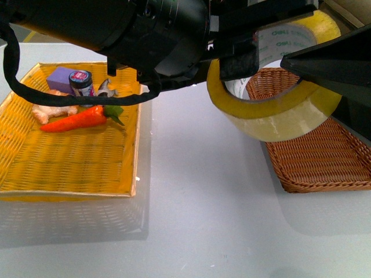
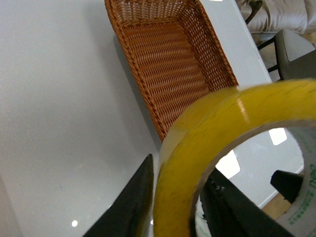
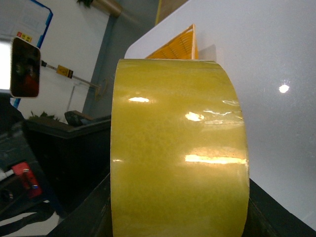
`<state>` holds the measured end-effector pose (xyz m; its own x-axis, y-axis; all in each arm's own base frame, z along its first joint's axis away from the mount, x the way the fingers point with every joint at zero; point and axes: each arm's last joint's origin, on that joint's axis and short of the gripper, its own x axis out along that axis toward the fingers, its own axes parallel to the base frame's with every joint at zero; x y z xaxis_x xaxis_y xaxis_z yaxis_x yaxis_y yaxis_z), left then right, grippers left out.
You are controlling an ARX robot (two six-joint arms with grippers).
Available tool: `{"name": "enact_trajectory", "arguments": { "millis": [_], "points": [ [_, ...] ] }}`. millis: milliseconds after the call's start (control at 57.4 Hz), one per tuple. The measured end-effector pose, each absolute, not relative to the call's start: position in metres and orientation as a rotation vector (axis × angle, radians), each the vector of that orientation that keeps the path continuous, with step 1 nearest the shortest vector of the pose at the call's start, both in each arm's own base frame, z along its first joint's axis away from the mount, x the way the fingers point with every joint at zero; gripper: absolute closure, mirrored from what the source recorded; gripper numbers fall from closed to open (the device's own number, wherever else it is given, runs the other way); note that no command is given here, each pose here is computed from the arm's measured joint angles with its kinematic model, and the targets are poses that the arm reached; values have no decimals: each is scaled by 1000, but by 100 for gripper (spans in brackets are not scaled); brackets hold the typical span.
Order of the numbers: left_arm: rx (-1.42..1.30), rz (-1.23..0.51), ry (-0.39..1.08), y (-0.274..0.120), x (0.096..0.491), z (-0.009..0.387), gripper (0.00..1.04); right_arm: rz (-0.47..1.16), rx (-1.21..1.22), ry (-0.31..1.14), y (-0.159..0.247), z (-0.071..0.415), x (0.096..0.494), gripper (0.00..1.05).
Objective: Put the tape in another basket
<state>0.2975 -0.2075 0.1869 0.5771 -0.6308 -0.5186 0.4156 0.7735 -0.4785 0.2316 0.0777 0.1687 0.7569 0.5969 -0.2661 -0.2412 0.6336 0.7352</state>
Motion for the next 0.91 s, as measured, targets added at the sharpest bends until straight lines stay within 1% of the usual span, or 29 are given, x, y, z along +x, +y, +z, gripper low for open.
{"name": "enact_trajectory", "arguments": {
  "millis": [122, 157, 313, 348, 383, 453, 610, 819, 836, 888, 906],
  "points": [
    [-327, -615, 688, -205, 297, 194, 47, 498, 740, 523, 77, 169, 232, 58],
    [-324, -606, 666, -203, 297, 197, 39, 492, 741, 522, 76, 169, 232, 58],
    [-298, -553, 599, -190, 297, 203, 15, 469, 748, 516, 70, 170, 232, 58],
    [-294, -537, 582, -186, 297, 204, 10, 464, 749, 515, 68, 170, 232, 58],
    [-295, -524, 563, -181, 298, 206, 7, 459, 751, 513, 66, 170, 232, 58],
    [-306, -498, 527, -169, 299, 209, 10, 451, 754, 512, 61, 171, 230, 58],
    [-337, -451, 409, -140, 299, 222, 9, 422, 747, 520, 50, 167, 227, 58],
    [-362, -386, 326, -109, 292, 234, 9, 386, 740, 523, 34, 163, 225, 58],
    [-342, -355, 299, -108, 292, 234, 10, 382, 741, 521, 32, 162, 225, 58],
    [-256, -214, 151, -102, 288, 232, 19, 369, 739, 513, 28, 162, 226, 58],
    [-239, -187, 128, -100, 287, 232, 21, 367, 739, 512, 27, 162, 226, 58]
  ]
}}
